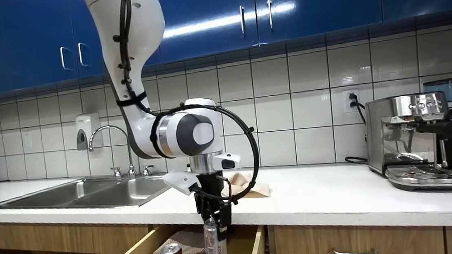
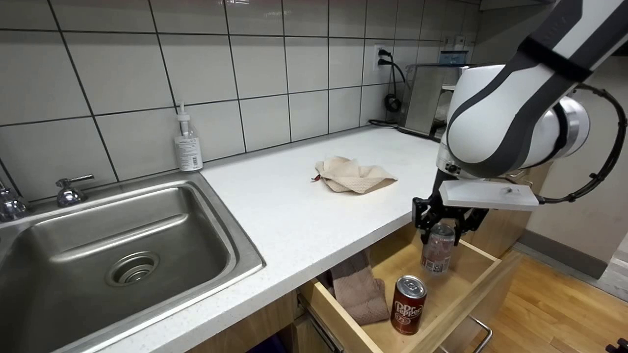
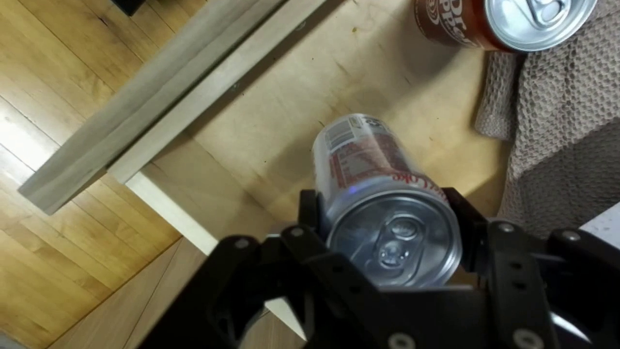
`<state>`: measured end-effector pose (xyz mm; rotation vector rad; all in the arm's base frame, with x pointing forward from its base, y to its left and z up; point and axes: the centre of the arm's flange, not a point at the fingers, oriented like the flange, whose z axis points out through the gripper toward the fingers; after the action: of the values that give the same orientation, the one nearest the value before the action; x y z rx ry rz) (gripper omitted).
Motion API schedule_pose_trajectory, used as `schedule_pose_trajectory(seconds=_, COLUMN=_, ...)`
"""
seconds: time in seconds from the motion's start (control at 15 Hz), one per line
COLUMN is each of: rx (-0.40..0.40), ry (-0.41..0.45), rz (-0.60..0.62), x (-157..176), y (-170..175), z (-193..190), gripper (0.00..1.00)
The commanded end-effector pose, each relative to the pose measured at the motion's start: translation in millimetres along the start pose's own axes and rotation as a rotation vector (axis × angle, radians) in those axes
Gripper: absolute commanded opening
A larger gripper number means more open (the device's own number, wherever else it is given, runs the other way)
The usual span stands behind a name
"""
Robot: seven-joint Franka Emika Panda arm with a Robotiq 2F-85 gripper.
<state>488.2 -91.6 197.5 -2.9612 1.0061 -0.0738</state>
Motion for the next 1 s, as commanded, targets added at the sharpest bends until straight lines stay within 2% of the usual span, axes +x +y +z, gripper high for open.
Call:
schedule_pose_trajectory(seconds=0.0, rx=0.001, ry=0.009, rz=0.027, x=5.2, y=-2.3, z=10.7, gripper=0.38)
schedule_pose_trajectory(seconds=0.93, rx=-0.032, ry=-0.005, rz=0.073, x=13.2, y=5.1, z=38.2, gripper=0.38)
